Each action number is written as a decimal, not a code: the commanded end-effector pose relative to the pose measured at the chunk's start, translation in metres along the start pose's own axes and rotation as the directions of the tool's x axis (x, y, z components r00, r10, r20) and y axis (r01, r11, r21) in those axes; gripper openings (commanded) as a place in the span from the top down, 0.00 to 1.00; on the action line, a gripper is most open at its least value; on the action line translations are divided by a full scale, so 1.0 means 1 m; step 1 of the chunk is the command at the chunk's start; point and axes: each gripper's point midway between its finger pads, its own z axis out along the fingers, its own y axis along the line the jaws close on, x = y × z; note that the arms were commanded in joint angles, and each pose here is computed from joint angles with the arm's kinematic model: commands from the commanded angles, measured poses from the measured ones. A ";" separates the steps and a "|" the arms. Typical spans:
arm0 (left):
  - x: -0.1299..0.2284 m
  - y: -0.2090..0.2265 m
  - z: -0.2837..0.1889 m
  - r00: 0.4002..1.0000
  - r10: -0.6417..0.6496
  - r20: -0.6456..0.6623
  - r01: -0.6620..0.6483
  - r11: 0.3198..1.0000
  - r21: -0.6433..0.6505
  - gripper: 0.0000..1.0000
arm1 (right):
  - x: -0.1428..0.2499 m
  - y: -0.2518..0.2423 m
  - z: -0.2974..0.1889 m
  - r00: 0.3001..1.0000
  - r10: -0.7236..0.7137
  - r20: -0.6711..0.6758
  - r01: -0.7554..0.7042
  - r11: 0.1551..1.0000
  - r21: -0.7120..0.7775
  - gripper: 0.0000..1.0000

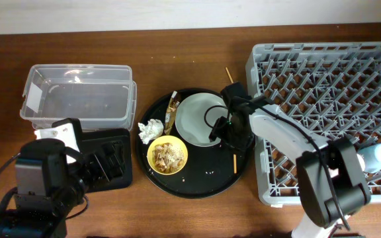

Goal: Sort waste into correct bins and load items into the dishwasher rack
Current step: 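Grasp the white plate edge with the right gripper and lift, then set the white plate upright in the rack slots, release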

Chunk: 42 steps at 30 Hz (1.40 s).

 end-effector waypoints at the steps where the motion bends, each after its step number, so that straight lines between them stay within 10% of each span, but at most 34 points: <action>1: -0.005 0.002 -0.003 1.000 0.011 0.022 -0.011 1.000 -0.013 0.00 | -0.002 0.003 0.019 0.997 0.078 -0.026 -0.078 0.997 -0.002 0.48; 8: -0.005 0.002 -0.003 1.000 0.011 0.022 -0.011 1.000 -0.013 0.01 | -0.006 0.006 0.016 0.998 0.055 -0.006 -0.055 0.998 -0.017 0.90; 14: -0.005 0.002 -0.003 1.000 0.011 0.022 -0.011 1.000 -0.013 0.00 | -0.016 0.002 -0.053 0.977 -0.010 0.212 0.011 1.000 -0.002 0.96; 19: -0.005 0.002 -0.003 1.000 0.011 0.022 -0.011 1.000 -0.013 0.00 | -0.034 -0.015 -0.219 0.743 -0.160 0.650 0.224 0.974 -0.017 0.96; 24: -0.005 0.002 -0.003 1.000 0.011 0.022 -0.011 1.000 -0.013 0.00 | -0.083 -0.167 -0.337 0.465 -0.212 0.859 -0.131 0.944 0.304 0.96; 30: -0.005 0.002 -0.003 1.000 0.010 0.022 -0.010 1.000 -0.013 0.00 | -0.163 -0.232 -0.316 0.553 -0.296 0.779 -0.227 0.846 0.483 0.96; 36: -0.005 0.002 -0.003 1.000 0.011 0.022 -0.011 1.000 -0.013 0.00 | -0.196 -0.218 -0.349 0.432 -0.520 0.737 -0.161 0.759 0.630 0.96; 42: -0.004 0.002 -0.003 1.000 0.011 0.021 -0.011 1.000 -0.013 0.00 | -0.201 -0.239 -0.314 0.560 -0.512 0.651 -0.162 0.703 0.692 0.96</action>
